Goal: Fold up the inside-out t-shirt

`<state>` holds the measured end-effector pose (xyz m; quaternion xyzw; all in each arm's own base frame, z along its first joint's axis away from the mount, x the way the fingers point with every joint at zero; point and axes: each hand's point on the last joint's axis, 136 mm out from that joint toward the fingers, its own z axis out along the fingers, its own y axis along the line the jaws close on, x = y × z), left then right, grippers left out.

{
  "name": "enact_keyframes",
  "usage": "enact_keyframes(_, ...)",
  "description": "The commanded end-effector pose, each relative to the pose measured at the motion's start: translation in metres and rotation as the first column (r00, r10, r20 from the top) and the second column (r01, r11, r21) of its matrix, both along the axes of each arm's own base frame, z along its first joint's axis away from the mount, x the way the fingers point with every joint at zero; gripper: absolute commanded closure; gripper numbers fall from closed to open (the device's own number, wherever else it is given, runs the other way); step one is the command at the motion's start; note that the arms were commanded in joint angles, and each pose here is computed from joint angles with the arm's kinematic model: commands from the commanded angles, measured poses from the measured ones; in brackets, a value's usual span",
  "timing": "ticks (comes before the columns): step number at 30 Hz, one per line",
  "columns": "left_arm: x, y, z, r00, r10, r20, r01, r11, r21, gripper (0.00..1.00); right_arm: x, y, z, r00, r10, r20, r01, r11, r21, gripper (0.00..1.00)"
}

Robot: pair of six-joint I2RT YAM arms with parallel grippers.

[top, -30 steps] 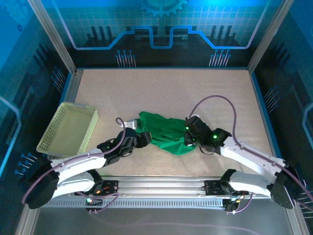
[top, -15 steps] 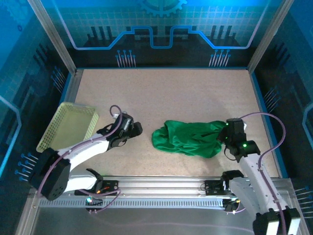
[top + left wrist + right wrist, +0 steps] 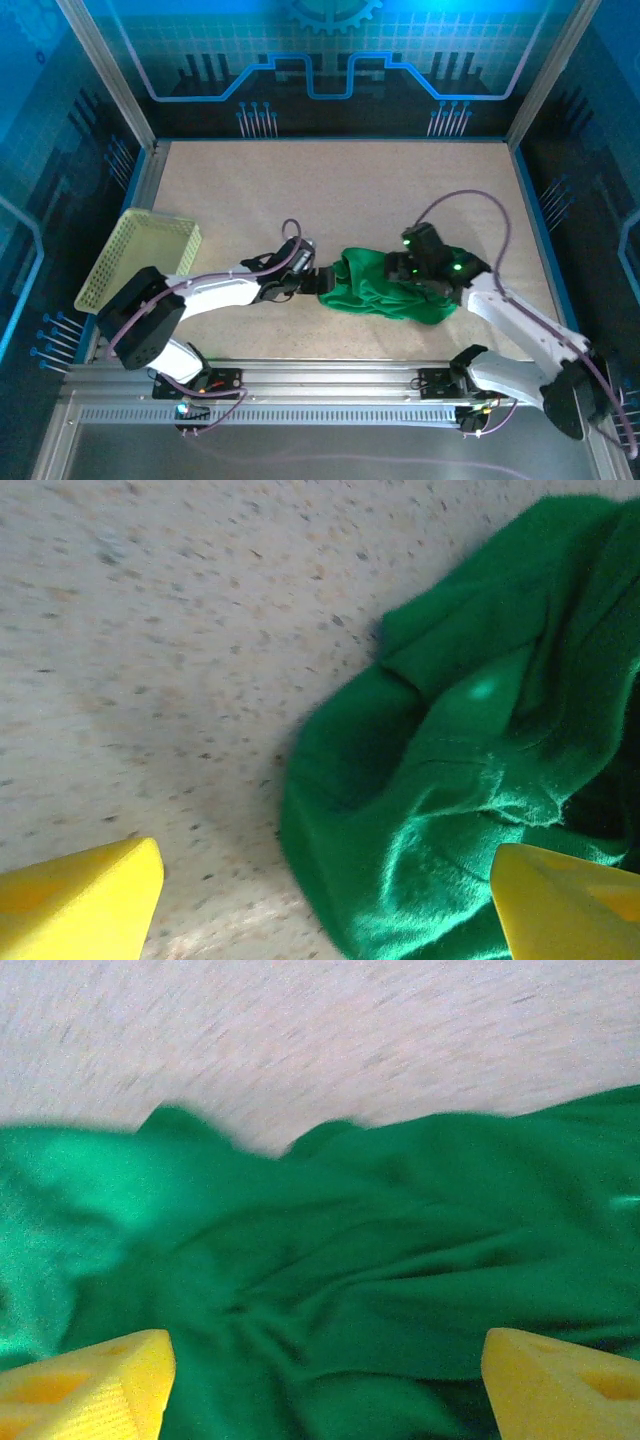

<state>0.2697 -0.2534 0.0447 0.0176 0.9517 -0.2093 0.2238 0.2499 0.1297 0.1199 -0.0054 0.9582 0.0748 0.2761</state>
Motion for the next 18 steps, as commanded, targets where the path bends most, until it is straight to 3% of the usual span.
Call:
enact_keyframes(1,0.004,-0.017,-0.01,0.999,-0.034,-0.031,0.033,0.999,-0.022,0.2,-0.009,0.053,-0.019,0.987,0.161,-0.024,-0.16,0.986,0.055,0.16)
enact_keyframes(6,0.011,-0.031,-0.016,0.998,-0.048,-0.037,0.045,0.997,-0.056,0.38,-0.017,0.078,-0.056,0.963,0.25,-0.097,-0.248,0.968,0.028,0.14)
enact_keyframes(9,0.014,-0.037,-0.011,0.999,-0.05,-0.022,0.048,0.996,-0.081,0.55,-0.013,0.073,-0.069,0.969,0.215,-0.125,-0.221,0.974,-0.042,0.22)
enact_keyframes(12,0.017,-0.033,0.001,0.999,-0.03,0.016,0.031,0.995,-0.096,0.76,-0.003,0.065,-0.067,0.98,0.17,-0.104,-0.181,0.977,-0.113,0.44)
enact_keyframes(14,0.019,-0.023,0.011,0.999,-0.003,0.042,0.007,0.995,-0.098,0.99,0.003,0.068,-0.058,0.982,0.172,-0.072,-0.18,0.977,-0.116,0.64)
enact_keyframes(16,0.021,-0.008,0.027,0.997,0.027,0.07,-0.019,0.994,-0.106,1.0,0.007,0.083,-0.045,0.977,0.209,-0.048,-0.212,0.975,-0.067,0.81)
enact_keyframes(18,0.023,0.018,0.052,0.991,0.073,0.115,-0.061,0.993,-0.101,1.0,0.009,0.108,-0.023,0.964,0.265,-0.013,-0.265,0.964,0.001,0.92)
